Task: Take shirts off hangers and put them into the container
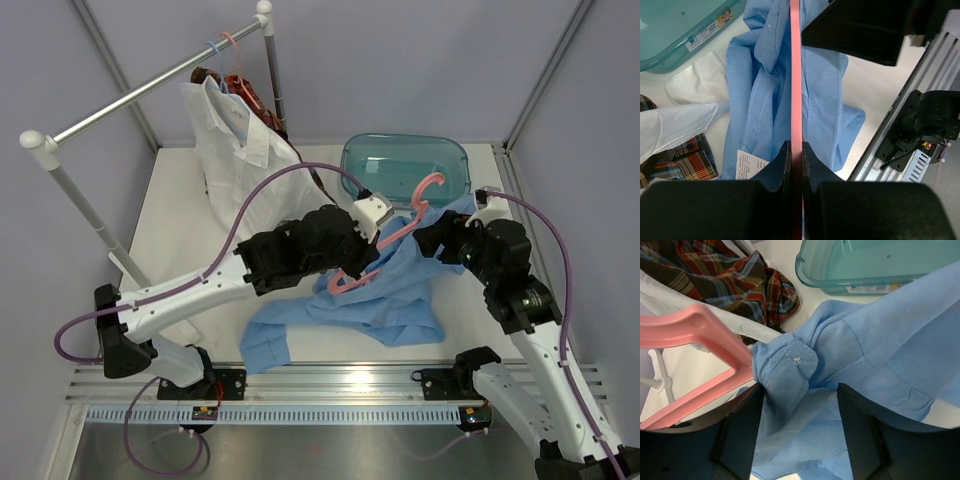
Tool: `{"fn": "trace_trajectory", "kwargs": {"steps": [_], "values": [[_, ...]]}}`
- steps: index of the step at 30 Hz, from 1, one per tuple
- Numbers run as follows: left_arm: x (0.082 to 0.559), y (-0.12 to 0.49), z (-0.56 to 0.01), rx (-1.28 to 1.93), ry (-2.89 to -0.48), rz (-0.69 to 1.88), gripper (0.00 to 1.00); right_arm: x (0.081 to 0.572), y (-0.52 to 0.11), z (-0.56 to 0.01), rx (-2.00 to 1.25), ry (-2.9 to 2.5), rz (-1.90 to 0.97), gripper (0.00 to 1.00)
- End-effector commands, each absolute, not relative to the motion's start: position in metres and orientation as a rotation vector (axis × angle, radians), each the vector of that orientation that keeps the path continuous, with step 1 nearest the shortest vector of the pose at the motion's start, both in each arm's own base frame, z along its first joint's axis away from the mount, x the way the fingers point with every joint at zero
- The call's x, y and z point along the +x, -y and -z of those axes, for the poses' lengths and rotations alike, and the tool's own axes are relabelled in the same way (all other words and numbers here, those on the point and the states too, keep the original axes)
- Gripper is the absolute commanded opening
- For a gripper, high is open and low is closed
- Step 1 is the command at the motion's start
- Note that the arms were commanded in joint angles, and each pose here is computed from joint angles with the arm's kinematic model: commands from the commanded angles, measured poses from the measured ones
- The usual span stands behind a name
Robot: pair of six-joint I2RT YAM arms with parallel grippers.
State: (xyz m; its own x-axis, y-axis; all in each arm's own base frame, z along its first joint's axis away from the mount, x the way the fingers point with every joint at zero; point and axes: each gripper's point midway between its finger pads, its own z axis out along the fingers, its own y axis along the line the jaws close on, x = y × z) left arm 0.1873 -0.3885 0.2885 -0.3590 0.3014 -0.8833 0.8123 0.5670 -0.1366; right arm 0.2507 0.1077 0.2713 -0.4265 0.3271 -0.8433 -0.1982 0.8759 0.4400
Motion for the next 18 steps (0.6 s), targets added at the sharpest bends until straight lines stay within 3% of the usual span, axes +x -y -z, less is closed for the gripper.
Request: {"fn": "trace_trajectory", "kwargs": {"steps": [1,6,7,9,10,18], "values": [[0.185,0.389,-0.333,0.825,-1.795,0.822,0.00,0.260,-0.117,-0.280,0.107,-1.875,-0.651,0.66],[0.181,0.380,-0.334,0.821,-1.793,0.826,0.00,0.272,-0.106,-0.273,0.189,-1.881,-0.590,0.29],[0.180,0.376,-0.328,0.819,-1.804,0.817,0.00,0.273,-0.102,-0.274,0.207,-1.874,-0.567,0.14],[0.179,0.364,-0.333,0.794,-1.795,0.810,0.00,0.275,-0.085,-0.278,0.264,-1.855,-0.480,0.04],[0.177,0.360,-0.331,0.788,-1.798,0.807,0.00,0.274,-0.078,-0.276,0.284,-1.865,-0.438,0.00],[0.158,0.289,-0.302,0.745,-1.898,0.709,0.00,0.272,-0.022,-0.288,0.468,-1.841,-0.120,0.00]]}}
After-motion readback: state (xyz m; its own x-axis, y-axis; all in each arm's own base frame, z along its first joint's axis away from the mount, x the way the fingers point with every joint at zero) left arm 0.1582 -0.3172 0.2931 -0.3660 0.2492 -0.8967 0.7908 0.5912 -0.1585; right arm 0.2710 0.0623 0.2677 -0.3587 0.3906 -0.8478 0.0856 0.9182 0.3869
